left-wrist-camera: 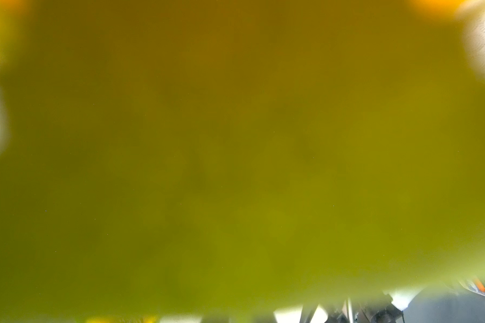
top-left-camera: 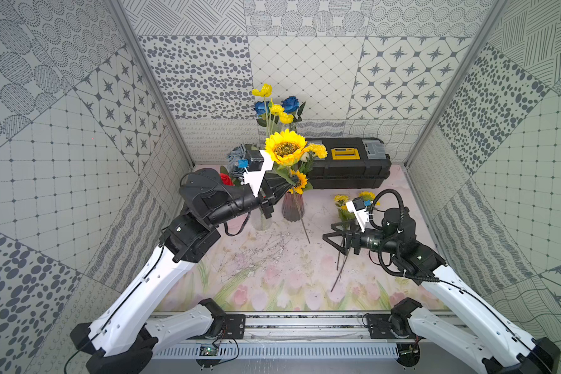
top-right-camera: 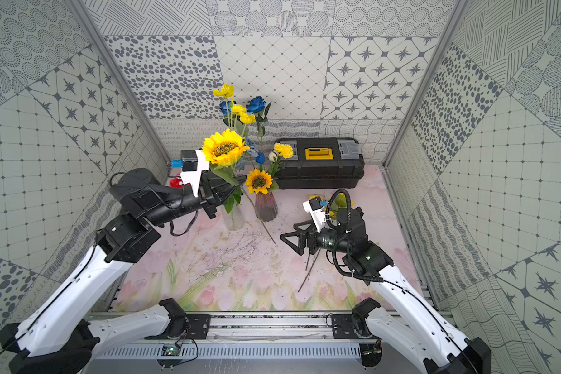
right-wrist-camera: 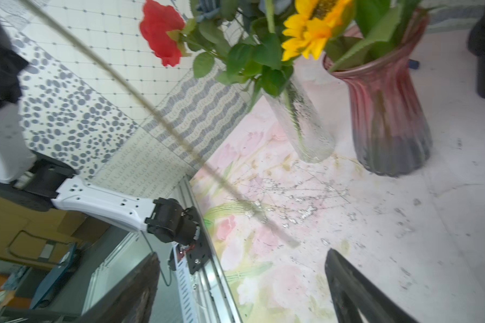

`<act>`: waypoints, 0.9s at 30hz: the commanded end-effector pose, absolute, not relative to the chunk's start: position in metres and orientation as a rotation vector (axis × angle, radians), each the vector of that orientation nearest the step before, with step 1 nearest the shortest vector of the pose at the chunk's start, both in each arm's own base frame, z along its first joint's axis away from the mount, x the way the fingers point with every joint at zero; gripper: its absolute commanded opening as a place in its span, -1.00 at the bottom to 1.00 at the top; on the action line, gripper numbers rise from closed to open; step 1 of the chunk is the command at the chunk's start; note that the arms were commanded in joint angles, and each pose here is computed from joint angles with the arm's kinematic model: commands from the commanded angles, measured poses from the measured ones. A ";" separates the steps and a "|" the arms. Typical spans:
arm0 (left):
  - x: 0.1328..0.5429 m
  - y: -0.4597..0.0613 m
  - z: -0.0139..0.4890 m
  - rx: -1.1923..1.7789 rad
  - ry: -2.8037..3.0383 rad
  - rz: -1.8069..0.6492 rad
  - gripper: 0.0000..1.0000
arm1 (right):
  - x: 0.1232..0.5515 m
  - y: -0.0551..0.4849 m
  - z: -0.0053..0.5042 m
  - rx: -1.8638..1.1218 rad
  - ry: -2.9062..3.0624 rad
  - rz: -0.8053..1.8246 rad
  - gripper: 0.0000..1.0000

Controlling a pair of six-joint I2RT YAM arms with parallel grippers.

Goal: Pick out yellow flowers from the vase
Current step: Pick up the flower from the vase.

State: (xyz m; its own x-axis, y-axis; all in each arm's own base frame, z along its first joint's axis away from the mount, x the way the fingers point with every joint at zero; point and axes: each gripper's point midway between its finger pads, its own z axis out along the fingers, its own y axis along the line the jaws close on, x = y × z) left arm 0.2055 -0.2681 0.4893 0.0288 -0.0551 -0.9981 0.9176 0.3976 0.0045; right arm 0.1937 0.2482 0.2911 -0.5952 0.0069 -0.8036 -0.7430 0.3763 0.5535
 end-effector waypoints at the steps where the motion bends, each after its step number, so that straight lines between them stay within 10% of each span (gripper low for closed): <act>1: 0.221 -0.279 0.461 0.816 1.362 -0.983 -0.90 | 0.182 0.265 0.325 -0.746 1.764 1.339 0.70; 27: 0.234 -0.313 0.453 0.762 1.362 -1.167 -0.89 | 0.180 0.323 0.312 -0.862 1.758 1.417 -1.00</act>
State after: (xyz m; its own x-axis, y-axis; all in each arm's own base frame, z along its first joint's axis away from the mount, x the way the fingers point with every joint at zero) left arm 0.2421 -0.3121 0.4245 -0.2093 -0.1098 -0.9717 0.9074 0.3485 -0.2349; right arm 0.1774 0.3203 0.2966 -0.5618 -0.1043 -0.8207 -0.8208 0.1937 0.5373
